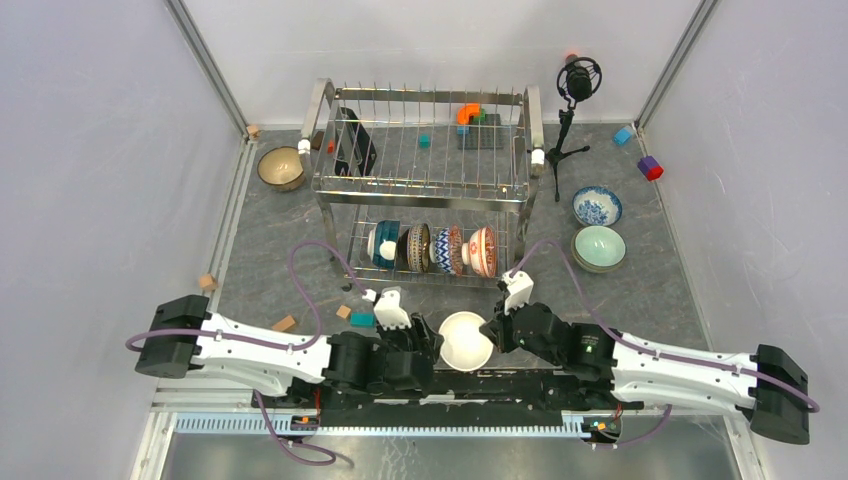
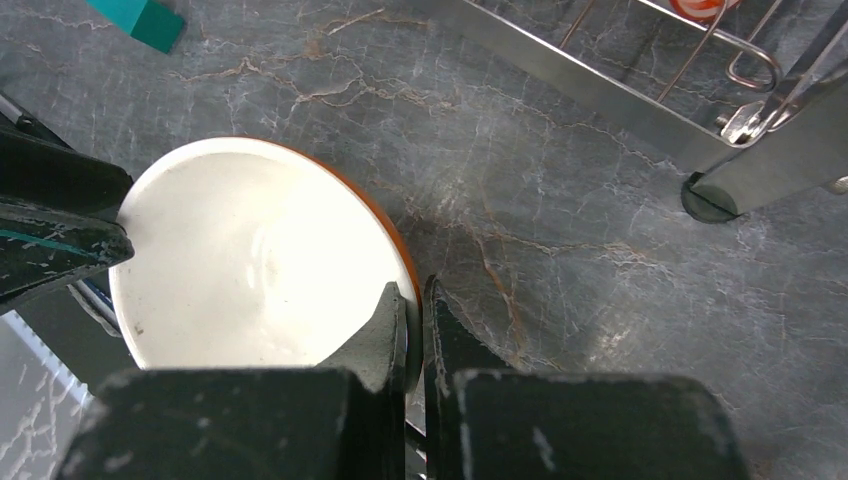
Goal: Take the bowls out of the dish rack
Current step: Place the bowl at the center of the board.
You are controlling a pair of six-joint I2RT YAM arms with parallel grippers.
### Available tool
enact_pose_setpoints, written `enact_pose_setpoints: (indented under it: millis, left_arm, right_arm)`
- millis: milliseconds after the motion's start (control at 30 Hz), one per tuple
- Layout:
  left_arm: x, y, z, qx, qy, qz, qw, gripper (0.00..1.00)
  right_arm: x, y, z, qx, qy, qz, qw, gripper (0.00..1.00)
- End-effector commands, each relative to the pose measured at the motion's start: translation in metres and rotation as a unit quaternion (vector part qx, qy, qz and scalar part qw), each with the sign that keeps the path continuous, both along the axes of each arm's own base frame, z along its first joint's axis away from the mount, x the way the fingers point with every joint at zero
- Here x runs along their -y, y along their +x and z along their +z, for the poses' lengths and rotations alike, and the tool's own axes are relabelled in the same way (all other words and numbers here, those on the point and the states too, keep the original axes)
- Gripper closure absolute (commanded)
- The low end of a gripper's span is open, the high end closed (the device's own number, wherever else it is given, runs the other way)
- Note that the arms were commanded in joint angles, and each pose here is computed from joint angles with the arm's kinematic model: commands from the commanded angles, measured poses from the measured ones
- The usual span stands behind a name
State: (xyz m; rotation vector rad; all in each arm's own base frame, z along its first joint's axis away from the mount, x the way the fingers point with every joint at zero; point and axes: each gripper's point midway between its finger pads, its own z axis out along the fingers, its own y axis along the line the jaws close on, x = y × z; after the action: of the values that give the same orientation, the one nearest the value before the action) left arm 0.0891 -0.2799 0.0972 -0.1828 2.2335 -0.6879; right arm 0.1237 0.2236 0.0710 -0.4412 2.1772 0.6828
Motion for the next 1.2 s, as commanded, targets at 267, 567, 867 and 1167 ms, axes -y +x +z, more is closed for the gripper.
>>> enact_pose_setpoints:
  millis: [267,567,867,1167]
  left_arm:
    - [0.009,0.016,0.012,0.031,0.034,0.032,0.998,0.52]
    - [0.012,0.016,0.000,0.021,0.073,0.021,0.997,0.62]
    - [0.016,0.015,-0.008,0.014,0.094,0.007,0.995,0.63]
    - [0.020,0.014,-0.009,0.013,0.097,-0.002,0.995,0.78]
  right_arm:
    - [-0.024,0.001,0.020,-0.002,0.050,0.011,0.999,1.00]
    - [-0.029,-0.001,0.020,-0.004,0.044,0.021,0.999,1.00]
    - [-0.032,-0.001,0.027,-0.001,0.057,0.024,0.998,1.00]
    - [-0.033,-0.002,0.036,0.005,0.069,0.027,0.997,1.00]
